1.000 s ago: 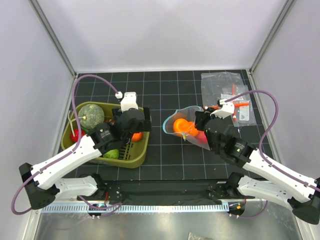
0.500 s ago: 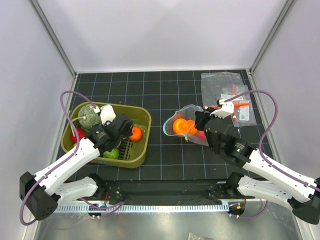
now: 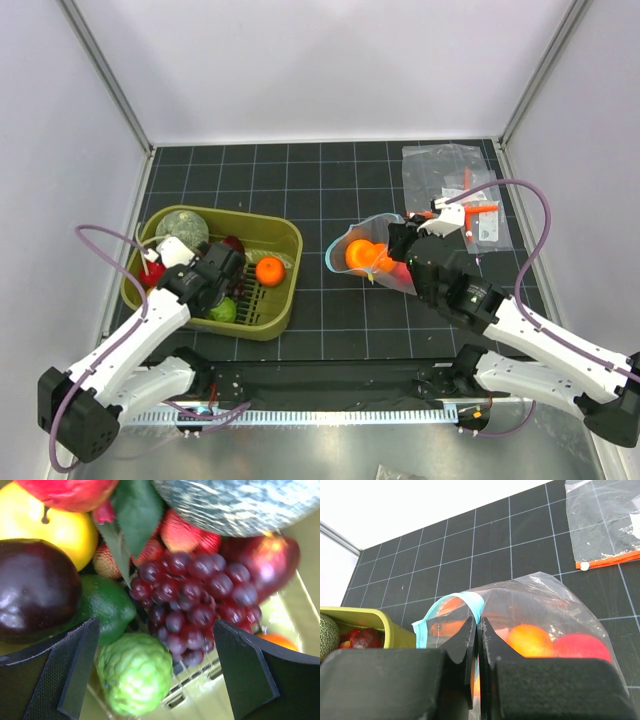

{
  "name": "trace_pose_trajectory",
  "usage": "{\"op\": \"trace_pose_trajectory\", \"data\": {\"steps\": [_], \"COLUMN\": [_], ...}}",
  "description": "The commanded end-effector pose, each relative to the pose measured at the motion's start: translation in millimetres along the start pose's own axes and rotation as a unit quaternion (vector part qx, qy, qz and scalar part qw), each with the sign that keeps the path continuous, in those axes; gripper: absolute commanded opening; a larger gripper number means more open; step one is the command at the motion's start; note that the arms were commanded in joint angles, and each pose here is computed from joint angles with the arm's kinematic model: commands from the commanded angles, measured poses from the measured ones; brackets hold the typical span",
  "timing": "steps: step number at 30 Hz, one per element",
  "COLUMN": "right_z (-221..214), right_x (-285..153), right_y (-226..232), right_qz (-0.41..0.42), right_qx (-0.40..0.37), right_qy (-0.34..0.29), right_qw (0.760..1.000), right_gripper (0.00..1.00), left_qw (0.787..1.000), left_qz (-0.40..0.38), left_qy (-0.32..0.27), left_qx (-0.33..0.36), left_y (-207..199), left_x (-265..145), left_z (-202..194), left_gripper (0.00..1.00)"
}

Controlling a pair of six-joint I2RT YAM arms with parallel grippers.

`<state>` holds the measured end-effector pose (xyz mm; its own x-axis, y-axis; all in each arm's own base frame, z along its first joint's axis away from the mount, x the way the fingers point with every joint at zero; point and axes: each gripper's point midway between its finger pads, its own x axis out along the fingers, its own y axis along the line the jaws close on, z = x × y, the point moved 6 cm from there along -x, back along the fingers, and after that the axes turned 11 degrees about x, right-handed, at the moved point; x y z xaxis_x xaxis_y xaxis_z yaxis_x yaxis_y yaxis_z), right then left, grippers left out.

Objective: Place the food in the zip-top bag and seal the zipper
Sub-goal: Pick up the fake fruit from the bin.

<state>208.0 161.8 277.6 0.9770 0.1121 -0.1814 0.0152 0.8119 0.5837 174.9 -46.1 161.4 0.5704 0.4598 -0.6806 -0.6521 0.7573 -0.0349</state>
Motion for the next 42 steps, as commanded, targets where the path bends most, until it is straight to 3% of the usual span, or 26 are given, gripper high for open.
{"op": "trace_pose_trajectory", "data": {"steps": [1,15,17,19,21,24,25,27,33,36,42], "right_z": [10.1,9.7,10.6,12.0,11.6,12.4,12.0,11.7,10.7,11.4,11.8], "right_x": [0.3,0.4,0.0,-1.1,-1.1,-1.5,-1.1,-1.1,-0.7,-1.0,-1.8], "right_y": [10.9,11.0,12.7,13.2,11.3,12.4,12.0,11.9,12.5,12.6,12.7], "right_qz": [0.017,0.018,0.022,0.023,0.02,0.024,0.023,0.022,0.023,0.024,0.025], "right_qx": [0.029,0.027,0.028,0.029,0.03,0.03,0.029,0.03,0.029,0.029,0.03], "right_qy": [-0.022,-0.022,-0.021,-0.02,-0.023,-0.023,-0.022,-0.022,-0.02,-0.021,-0.021], "right_qw": [0.999,0.999,0.999,0.999,0.999,0.999,0.999,0.999,0.999,0.999,0.999], "right_gripper": [0.08,0.08,0.08,0.08,0.08,0.08,0.08,0.08,0.08,0.08,0.08], "left_qw": [0.997,0.986,0.986,0.985,0.987,0.99,0.99,0.992,0.994,0.988,0.969], "left_qz": [0.027,0.107,0.11,0.117,0.106,0.078,0.072,0.056,-0.028,-0.088,-0.192], "left_qy": [-0.015,0.093,0.106,0.11,0.108,0.099,0.095,0.092,0.065,0.048,0.021], "left_qx": [-0.065,-0.085,-0.068,-0.057,-0.061,-0.067,-0.068,-0.069,-0.088,-0.116,-0.152], "left_y": [6.3,-1.2,-4.4,-7.2,-8.3,-7.5,-6.3,-5.0,-1.6,0.0,2.5], "left_x": [11.7,92.8,95.5,95.4,92.0,82.7,79.6,71.4,30.7,10.1,-28.5], "left_z": [0.6,-48.0,-46.9,-44.1,-40.9,-34.2,-32.1,-27.6,-2.3,7.4,27.1], "left_gripper": [1.0,1.0,0.88,0.85,0.75,0.48,0.27,0.16,0.12,0.0,0.0]}}
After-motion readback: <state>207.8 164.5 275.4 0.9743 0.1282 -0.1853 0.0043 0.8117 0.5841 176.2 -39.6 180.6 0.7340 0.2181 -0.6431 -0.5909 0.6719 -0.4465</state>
